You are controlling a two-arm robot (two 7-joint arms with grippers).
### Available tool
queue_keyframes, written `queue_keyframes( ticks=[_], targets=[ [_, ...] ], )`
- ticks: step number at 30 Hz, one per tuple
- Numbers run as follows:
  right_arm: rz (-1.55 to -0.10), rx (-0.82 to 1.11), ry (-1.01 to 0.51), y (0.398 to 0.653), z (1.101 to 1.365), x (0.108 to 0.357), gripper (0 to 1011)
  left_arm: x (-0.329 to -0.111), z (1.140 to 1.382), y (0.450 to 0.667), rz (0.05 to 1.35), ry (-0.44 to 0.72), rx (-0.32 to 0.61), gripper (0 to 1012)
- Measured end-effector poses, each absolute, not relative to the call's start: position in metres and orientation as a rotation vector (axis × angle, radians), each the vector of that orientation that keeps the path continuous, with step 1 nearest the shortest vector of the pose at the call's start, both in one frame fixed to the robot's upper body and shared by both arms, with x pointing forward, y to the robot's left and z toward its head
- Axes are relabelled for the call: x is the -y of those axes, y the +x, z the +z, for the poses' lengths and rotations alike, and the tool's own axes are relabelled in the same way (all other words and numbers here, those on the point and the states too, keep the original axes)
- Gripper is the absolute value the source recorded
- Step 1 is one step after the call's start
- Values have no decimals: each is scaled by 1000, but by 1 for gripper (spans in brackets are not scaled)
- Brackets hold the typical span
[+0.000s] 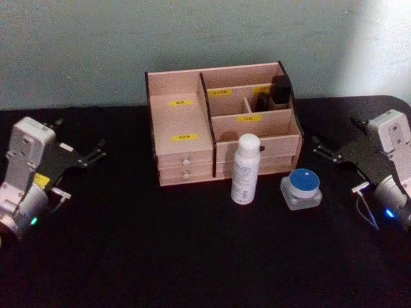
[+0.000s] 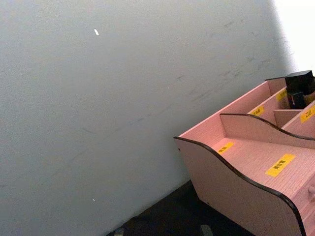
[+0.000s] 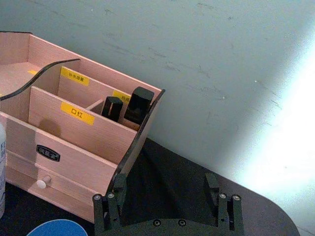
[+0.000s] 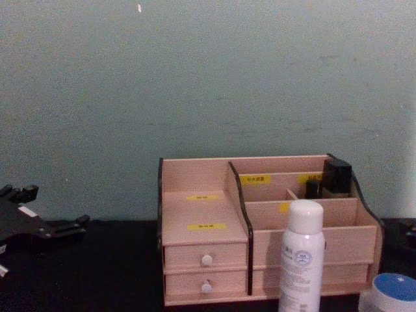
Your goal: Pick up the facial cleanser and watermelon frost from the table and place them into the tiered storage box.
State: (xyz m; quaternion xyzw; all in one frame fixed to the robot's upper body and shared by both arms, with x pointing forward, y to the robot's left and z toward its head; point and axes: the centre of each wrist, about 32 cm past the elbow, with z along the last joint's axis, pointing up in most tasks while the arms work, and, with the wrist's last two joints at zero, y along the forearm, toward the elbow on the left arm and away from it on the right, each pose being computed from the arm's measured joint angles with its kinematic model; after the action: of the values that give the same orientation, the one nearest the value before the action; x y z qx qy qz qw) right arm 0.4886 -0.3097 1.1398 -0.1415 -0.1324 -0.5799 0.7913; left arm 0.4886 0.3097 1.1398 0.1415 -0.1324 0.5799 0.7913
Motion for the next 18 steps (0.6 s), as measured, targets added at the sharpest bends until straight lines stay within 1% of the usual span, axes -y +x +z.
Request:
queue_keyframes(
  ticks=[18],
  targets=[
    [-1248, 285, -304, 489, 1140, 310, 1002, -310, 1140, 489, 1248, 304, 285, 1001]
  ],
)
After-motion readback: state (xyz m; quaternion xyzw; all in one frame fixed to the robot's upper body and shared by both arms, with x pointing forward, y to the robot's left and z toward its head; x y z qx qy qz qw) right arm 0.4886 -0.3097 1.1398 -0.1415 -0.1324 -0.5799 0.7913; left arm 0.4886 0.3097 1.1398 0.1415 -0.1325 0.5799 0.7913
